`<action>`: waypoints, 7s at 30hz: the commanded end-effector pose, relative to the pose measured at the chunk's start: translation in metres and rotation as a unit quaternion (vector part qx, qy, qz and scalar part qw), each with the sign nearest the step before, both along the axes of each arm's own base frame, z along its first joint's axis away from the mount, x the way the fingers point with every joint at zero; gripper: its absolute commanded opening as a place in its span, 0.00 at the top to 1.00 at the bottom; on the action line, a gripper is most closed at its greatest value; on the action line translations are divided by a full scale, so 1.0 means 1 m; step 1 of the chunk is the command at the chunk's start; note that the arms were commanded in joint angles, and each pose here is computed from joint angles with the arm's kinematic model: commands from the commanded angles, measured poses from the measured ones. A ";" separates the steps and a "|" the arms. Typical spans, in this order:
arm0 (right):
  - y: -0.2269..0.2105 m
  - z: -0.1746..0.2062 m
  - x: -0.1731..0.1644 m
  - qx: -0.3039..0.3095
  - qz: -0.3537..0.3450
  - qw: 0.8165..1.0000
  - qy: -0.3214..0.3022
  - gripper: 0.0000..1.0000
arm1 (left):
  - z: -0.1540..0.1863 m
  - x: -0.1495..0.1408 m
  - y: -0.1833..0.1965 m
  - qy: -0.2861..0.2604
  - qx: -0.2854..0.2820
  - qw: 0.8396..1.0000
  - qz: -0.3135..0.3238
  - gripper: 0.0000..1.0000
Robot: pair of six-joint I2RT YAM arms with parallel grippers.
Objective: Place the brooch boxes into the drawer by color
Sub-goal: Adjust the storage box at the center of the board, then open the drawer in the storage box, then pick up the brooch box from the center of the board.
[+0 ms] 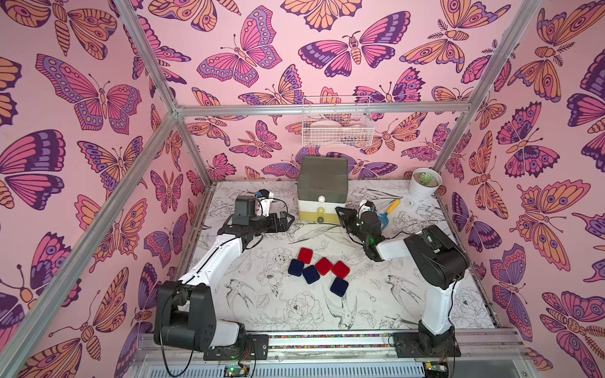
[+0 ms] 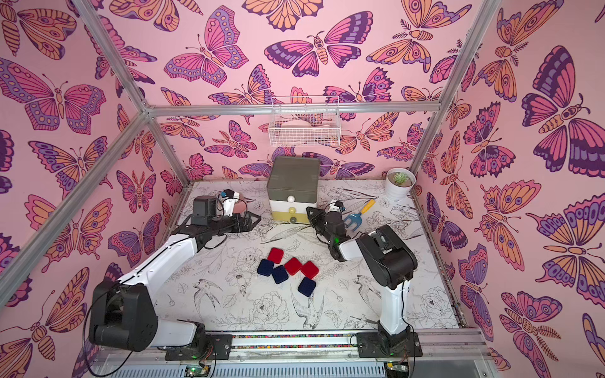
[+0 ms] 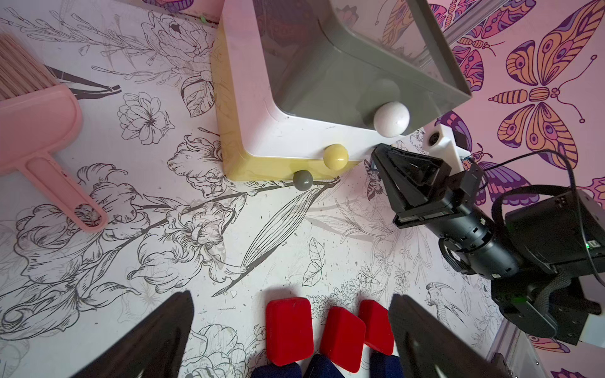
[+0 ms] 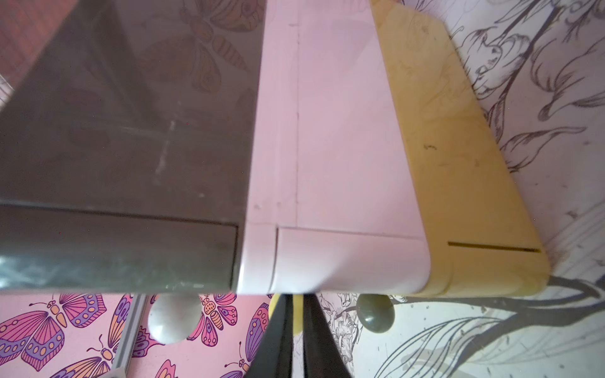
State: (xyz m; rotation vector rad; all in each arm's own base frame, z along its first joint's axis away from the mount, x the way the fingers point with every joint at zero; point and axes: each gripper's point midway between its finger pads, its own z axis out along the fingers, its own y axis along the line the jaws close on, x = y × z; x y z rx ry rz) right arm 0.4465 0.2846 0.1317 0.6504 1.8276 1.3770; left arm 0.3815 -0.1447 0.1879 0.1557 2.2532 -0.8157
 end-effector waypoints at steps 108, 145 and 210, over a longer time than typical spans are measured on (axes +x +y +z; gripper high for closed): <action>0.065 0.003 -0.111 0.051 0.081 0.989 0.111 0.65 | 0.005 -0.012 0.005 -0.005 -0.003 1.000 0.001 0.00; -0.093 0.132 -0.152 -0.260 -0.098 0.961 0.006 0.21 | -0.031 -0.065 0.025 0.140 0.066 0.987 0.035 0.00; -0.157 0.114 -0.085 -0.241 -0.137 0.959 0.063 0.18 | -0.171 -0.114 -0.018 0.337 0.297 0.893 -0.041 0.22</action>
